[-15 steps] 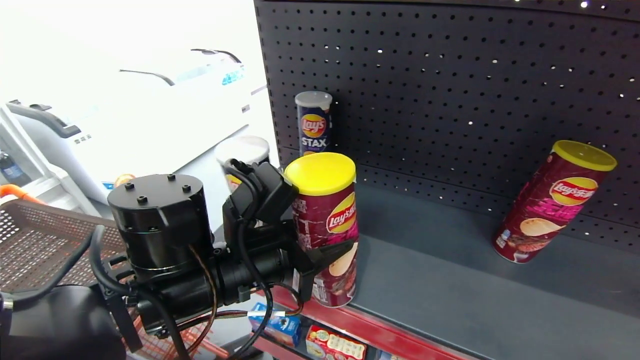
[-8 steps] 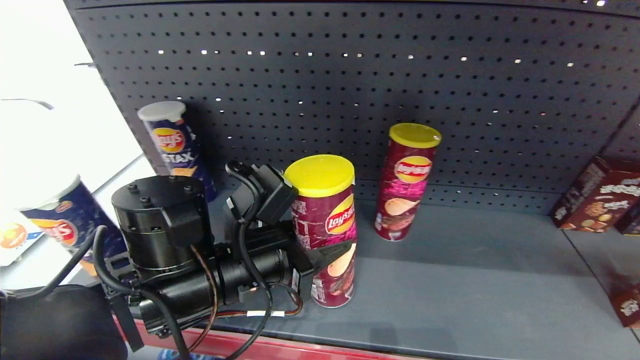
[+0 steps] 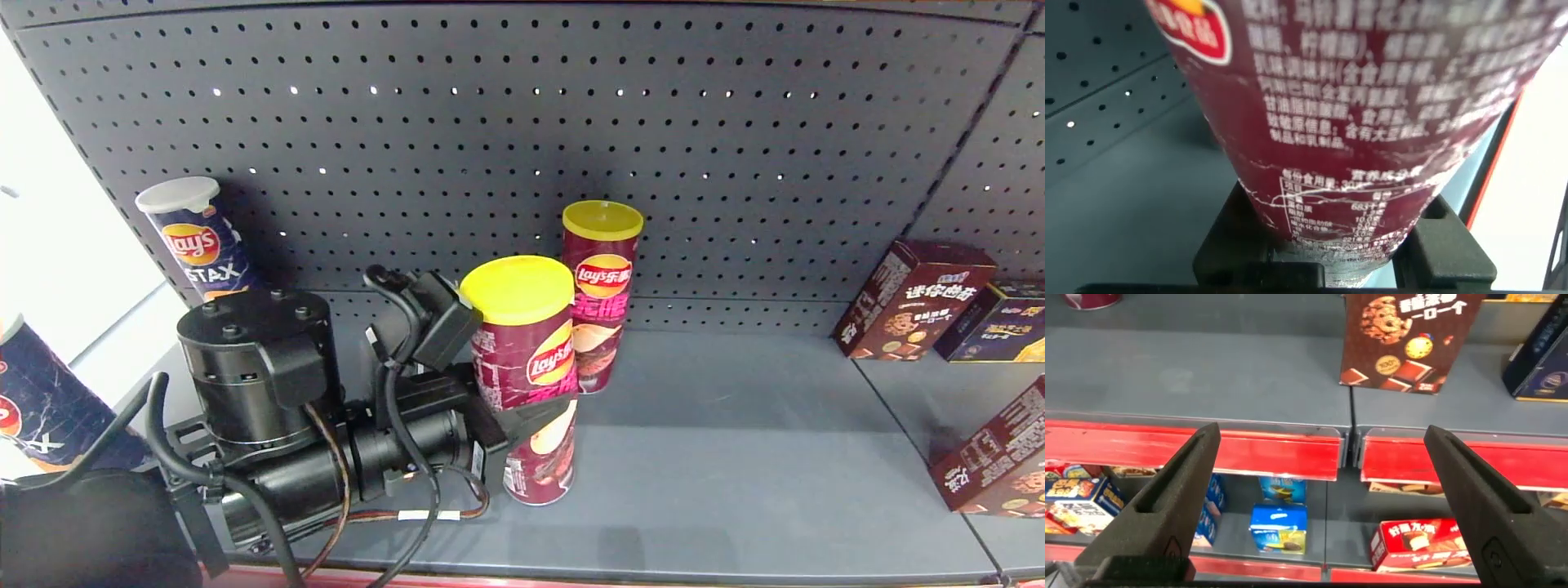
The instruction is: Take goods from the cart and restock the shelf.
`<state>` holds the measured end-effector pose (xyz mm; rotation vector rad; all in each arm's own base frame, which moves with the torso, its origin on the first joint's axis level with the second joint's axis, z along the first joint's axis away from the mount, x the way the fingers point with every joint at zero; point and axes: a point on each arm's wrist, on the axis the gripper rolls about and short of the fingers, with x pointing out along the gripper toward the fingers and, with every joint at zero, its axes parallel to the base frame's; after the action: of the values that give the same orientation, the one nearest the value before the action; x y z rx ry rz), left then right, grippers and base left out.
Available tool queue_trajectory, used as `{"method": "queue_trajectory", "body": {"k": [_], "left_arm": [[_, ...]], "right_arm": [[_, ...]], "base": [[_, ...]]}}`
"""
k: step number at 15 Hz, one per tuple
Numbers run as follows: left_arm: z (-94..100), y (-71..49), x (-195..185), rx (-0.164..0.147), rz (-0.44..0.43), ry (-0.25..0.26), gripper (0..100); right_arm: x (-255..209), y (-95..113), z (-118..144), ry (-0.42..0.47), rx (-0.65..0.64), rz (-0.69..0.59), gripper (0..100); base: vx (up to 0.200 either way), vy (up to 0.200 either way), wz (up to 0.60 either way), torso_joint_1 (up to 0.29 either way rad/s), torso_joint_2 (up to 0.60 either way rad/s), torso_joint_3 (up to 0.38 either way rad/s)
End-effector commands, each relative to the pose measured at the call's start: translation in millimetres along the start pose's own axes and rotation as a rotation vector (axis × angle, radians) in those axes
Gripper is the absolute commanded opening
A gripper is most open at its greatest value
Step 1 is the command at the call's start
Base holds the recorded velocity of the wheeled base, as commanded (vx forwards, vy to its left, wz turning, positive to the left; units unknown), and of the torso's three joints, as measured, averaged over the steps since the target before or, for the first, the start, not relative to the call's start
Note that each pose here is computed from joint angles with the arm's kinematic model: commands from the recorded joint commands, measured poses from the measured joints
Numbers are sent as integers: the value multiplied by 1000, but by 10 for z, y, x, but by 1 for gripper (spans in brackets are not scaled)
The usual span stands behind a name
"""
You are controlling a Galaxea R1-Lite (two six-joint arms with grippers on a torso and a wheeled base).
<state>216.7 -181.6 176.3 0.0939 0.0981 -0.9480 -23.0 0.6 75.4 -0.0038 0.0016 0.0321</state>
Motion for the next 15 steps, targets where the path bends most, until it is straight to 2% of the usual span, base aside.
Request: {"method": "queue_trajectory", "body": {"k": [1,4,9,10,11,12,13,15], "left_arm": [[15,-2,-26,1,2,-5,0],[60,28,-110,6,29,-22,0],[54,26,-282,2,127,-14,0],[42,56,-326,-1,143,-11,0],[42,56,-326,-1,143,-11,0],[36,103,-364,-4,159,-10,0],[78,129,-332,0,161,-24,0],[77,157,-253,-3,159,-22,0]], "right_arm": [[1,0,0,1,-1,0,100],[1,0,0,1,-1,0,100],[5,2,10,6,-14,19,100],[-20,8,184,-33,-28,53,100],[-20,8,184,-33,-28,53,100],[249,12,979,15,-41,128,100],[259,28,994,-10,-61,233,100],[291,36,1109,-28,-63,283,100]], "base": [[0,0,0,0,0,0],[0,0,0,0,0,0],[0,0,0,0,0,0],[0,0,0,0,0,0],[0,0,0,0,0,0],[0,0,0,0,0,0],[0,0,0,0,0,0],[0,0,0,0,0,0]]}}
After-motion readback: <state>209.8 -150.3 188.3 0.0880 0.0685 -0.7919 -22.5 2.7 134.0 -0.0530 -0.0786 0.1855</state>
